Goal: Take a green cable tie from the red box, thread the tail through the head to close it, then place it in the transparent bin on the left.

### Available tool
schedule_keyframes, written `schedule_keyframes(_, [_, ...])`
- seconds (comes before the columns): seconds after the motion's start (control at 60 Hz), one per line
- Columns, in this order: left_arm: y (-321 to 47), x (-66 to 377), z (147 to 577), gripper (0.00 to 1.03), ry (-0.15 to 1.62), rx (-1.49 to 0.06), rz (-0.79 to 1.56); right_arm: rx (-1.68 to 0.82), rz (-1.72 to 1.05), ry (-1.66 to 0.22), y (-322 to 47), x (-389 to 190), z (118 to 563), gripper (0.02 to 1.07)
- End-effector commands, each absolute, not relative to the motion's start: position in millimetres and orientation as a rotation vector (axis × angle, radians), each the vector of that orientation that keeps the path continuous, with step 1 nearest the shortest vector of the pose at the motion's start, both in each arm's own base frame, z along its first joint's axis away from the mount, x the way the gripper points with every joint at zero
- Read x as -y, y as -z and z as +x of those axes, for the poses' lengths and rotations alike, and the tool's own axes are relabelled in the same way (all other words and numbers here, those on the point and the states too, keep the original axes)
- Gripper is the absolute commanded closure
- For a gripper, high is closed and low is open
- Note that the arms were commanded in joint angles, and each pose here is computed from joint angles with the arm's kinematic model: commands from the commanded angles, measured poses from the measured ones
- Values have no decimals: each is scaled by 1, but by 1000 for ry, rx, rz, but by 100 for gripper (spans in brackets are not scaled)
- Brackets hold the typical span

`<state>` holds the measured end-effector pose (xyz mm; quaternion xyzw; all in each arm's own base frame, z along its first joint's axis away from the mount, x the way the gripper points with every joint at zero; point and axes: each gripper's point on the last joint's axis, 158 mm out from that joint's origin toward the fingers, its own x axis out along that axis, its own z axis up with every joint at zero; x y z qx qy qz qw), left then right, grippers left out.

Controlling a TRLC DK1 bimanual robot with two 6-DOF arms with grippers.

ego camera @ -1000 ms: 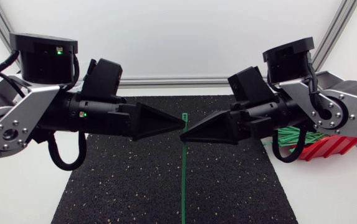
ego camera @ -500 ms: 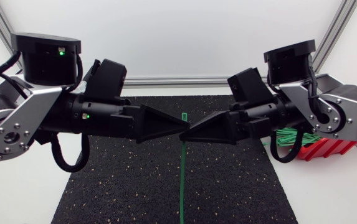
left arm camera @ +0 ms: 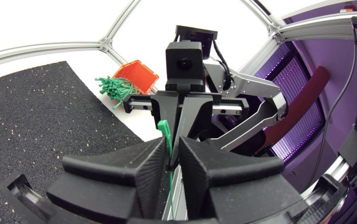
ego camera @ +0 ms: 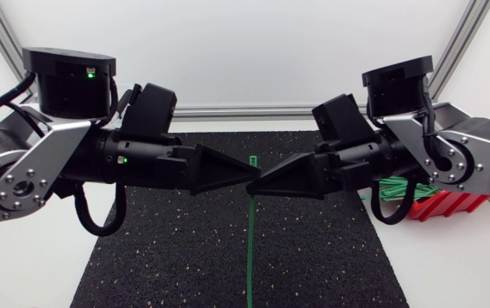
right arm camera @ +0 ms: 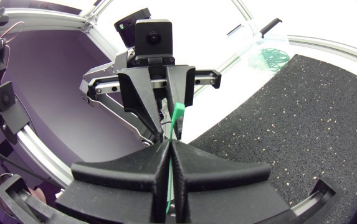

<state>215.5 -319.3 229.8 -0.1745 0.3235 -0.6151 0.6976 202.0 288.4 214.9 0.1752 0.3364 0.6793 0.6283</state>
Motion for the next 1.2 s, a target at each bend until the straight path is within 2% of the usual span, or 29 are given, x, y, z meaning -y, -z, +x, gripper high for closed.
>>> schedule_keyframes(0.0, [-234,323,218,92,1374,-721,-401,-798,422,-1548,-207,-287,200,101])
schedule_keyframes(0.267, [-233,323,218,95,1373,-725,-404,-787,416,-1541,-207,-286,201,101])
schedule_keyframes(0.367, [-234,323,218,99,1373,-723,-403,-785,416,-1538,-207,-286,202,101])
schedule_keyframes(0.633, [-237,320,222,99,1364,-705,-404,-786,409,-1538,-204,-288,200,101])
schedule_keyframes(0.8, [-244,315,226,99,1356,-678,-399,-795,400,-1545,-201,-291,194,93])
schedule_keyframes(1.083, [-247,311,226,99,1352,-657,-393,-794,368,-1515,-193,-296,195,94])
schedule_keyframes(1.183, [-247,311,227,99,1353,-654,-393,-796,364,-1516,-192,-297,194,101])
